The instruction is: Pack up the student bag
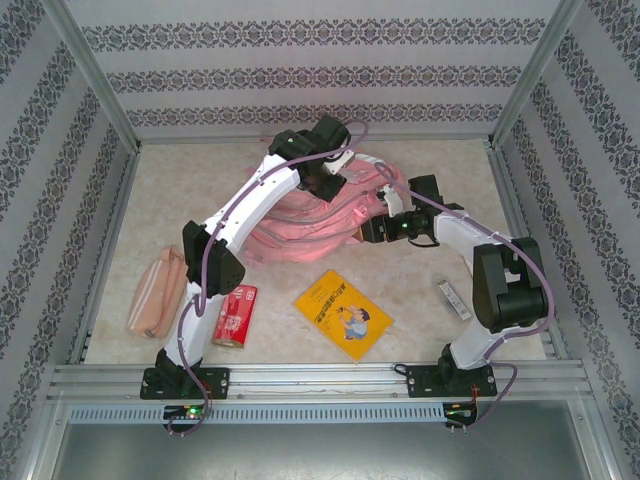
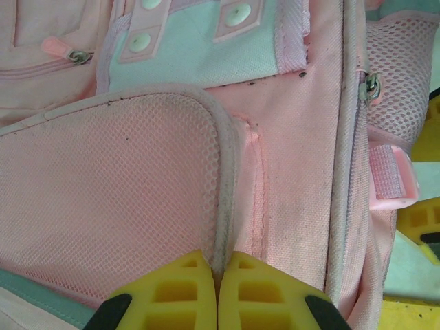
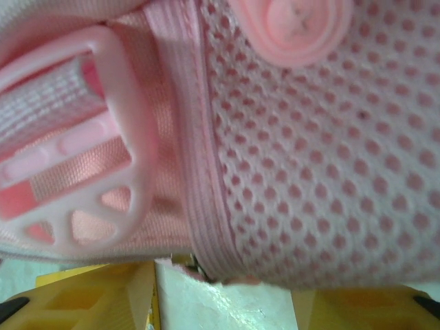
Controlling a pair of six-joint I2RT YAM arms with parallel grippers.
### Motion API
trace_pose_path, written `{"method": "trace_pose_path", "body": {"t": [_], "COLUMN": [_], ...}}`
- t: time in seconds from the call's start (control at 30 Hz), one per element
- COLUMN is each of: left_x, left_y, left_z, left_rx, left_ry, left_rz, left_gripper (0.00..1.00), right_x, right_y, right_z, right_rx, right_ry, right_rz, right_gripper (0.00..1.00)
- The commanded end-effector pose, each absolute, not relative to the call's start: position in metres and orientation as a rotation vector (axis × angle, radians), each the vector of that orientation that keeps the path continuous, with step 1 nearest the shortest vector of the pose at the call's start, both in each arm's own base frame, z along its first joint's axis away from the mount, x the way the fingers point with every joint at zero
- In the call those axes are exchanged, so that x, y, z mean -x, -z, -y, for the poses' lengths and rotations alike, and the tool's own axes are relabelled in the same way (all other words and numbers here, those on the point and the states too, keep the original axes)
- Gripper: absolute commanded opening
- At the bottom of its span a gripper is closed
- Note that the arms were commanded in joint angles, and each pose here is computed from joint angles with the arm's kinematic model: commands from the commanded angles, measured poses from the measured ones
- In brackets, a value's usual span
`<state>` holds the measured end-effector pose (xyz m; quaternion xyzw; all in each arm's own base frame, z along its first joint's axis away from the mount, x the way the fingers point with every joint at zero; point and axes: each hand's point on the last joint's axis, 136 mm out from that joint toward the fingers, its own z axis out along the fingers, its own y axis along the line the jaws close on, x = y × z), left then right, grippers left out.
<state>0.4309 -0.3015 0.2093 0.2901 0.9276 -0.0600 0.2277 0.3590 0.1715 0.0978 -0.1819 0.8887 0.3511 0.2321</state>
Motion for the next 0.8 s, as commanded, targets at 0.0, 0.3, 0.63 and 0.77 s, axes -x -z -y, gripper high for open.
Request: {"method": "trace_pose_path", "body": {"t": [0.0,0.3,0.63,0.77], "left_x": [-0.435,-0.443,-0.454,-0.459], "left_y": [-0.291,-0.285,-0.267,-0.261], "left_z": [0.304,0.299,0.306,0.306], "left_rx": [-0.709,-0.638,-0.540,-0.507], "left_ry": [0.284,0.240,0.271,0.254], "left_rz": [-2.352,-2.375,-2.413,-2.423], "left_gripper": [0.00,0.00,0.00,0.00], "right_x": [-0.367,-0.354,-0.307,-0.297], "right_y": [-0.120,-0.127,-0.141,-0.151], "right_z": [-0.181,-0.187,-0.222,-0.234], "right_rx": [0.574,0.585,0.818,0.886], "right_ry": [-1.041,-1.047,-1.104,-1.154], "right_rz": [-2.339,-2.332,-2.320,-2.264], "right_gripper": [0.51,0.09,0.05,0.10]}}
